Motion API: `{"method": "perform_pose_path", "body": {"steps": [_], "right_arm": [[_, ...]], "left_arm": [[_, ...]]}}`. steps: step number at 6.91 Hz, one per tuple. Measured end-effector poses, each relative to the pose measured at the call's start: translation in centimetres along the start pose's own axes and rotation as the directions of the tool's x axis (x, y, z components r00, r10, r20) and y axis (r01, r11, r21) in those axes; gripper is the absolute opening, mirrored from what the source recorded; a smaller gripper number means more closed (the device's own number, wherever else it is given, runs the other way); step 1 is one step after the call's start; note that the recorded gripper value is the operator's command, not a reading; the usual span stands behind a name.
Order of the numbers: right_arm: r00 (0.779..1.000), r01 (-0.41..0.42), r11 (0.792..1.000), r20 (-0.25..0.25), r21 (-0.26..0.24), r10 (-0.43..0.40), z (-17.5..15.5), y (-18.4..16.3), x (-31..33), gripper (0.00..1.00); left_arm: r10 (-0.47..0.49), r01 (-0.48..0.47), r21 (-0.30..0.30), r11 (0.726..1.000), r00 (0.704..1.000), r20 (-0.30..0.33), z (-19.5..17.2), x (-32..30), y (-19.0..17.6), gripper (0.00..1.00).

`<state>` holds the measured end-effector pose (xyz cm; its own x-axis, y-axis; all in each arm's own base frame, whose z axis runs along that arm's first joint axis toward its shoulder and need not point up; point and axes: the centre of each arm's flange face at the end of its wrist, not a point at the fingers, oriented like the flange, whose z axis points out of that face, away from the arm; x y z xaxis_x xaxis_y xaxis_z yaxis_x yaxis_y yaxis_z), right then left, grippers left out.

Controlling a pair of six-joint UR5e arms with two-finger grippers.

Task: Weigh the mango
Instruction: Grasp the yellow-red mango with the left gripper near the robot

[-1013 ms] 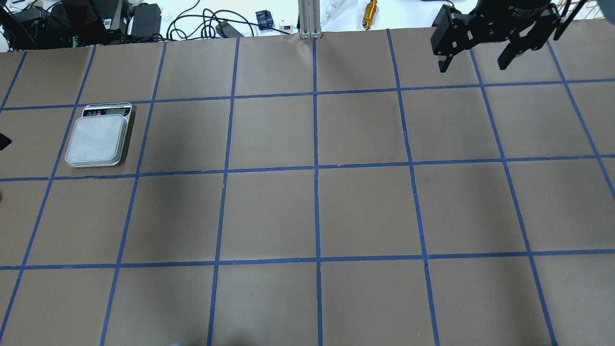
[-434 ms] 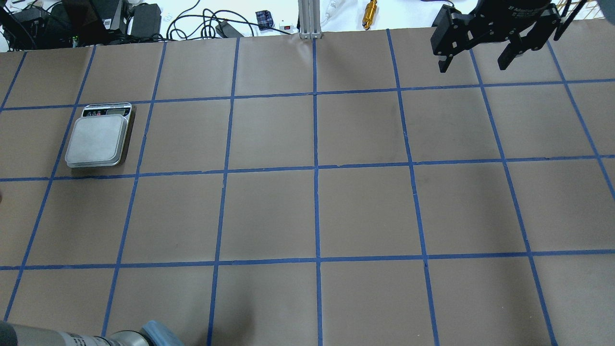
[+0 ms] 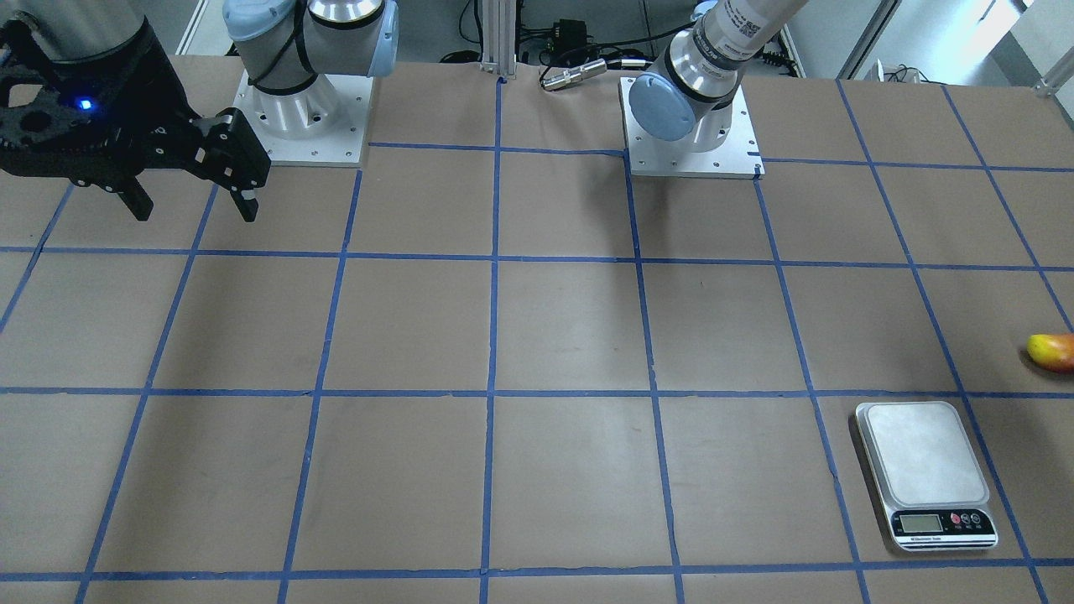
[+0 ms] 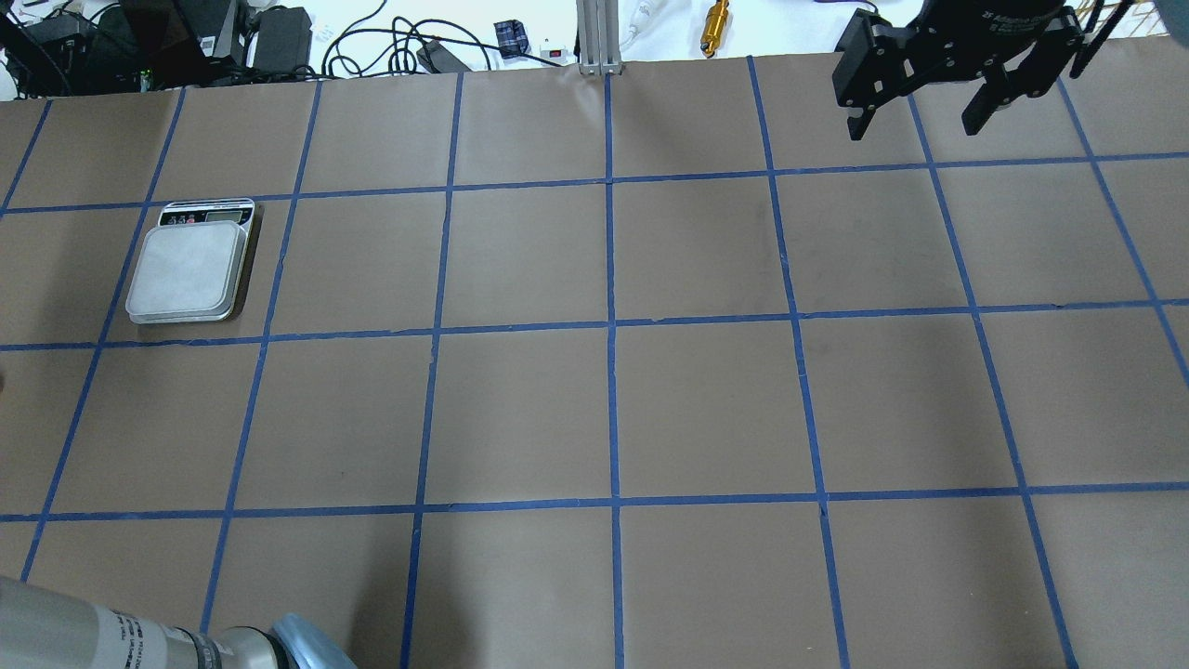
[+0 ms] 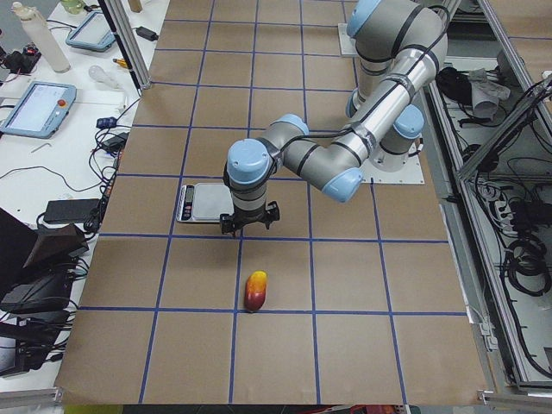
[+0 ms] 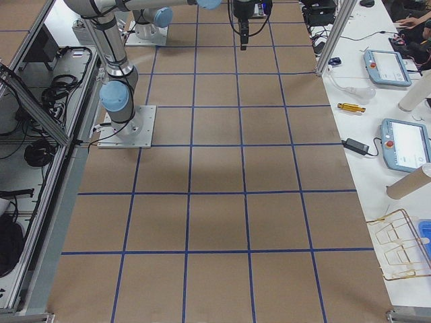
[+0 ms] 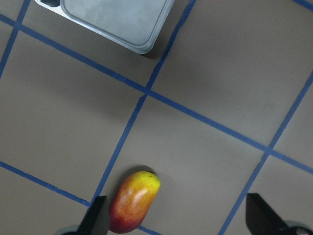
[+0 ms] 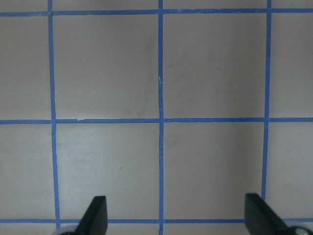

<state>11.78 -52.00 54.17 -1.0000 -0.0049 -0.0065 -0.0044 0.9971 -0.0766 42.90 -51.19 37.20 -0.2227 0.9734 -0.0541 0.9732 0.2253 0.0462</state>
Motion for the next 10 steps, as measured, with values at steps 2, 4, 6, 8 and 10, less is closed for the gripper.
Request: {"method": "perform_pose_path", "body": {"steps": [2,4,6,8,10], "right_arm": [[1.000,0.000,1.000,0.000,-0.001,0.000,0.0,0.0,0.0,1.00],[1.000,0.000,1.000,0.000,-0.001,0.000,0.0,0.0,0.0,1.00],[1.000,0.000,1.000,0.000,0.000,0.000,0.0,0.0,0.0,1.00],[1.000,0.000,1.000,0.000,0.000,0.000,0.0,0.0,0.0,1.00],[1.000,0.000,1.000,0.001,0.000,0.000,0.0,0.0,0.0,1.00]], "left_arm": [[0.161,-0.161,-0.011,0.987,0.987,0.005,6.0,-1.1,4.0,1.00],[0.251,-0.251,0.014,0.968,0.968,-0.016,11.2,-0.7,6.7,1.00],[0.316,-0.315,0.012,0.949,0.949,-0.015,15.1,-0.8,8.3,1.00],[0.371,-0.371,0.025,0.928,0.928,-0.031,18.0,-0.5,9.0,1.00],[0.383,-0.381,0.044,0.924,0.922,-0.053,19.9,0.0,9.4,1.00]]}}
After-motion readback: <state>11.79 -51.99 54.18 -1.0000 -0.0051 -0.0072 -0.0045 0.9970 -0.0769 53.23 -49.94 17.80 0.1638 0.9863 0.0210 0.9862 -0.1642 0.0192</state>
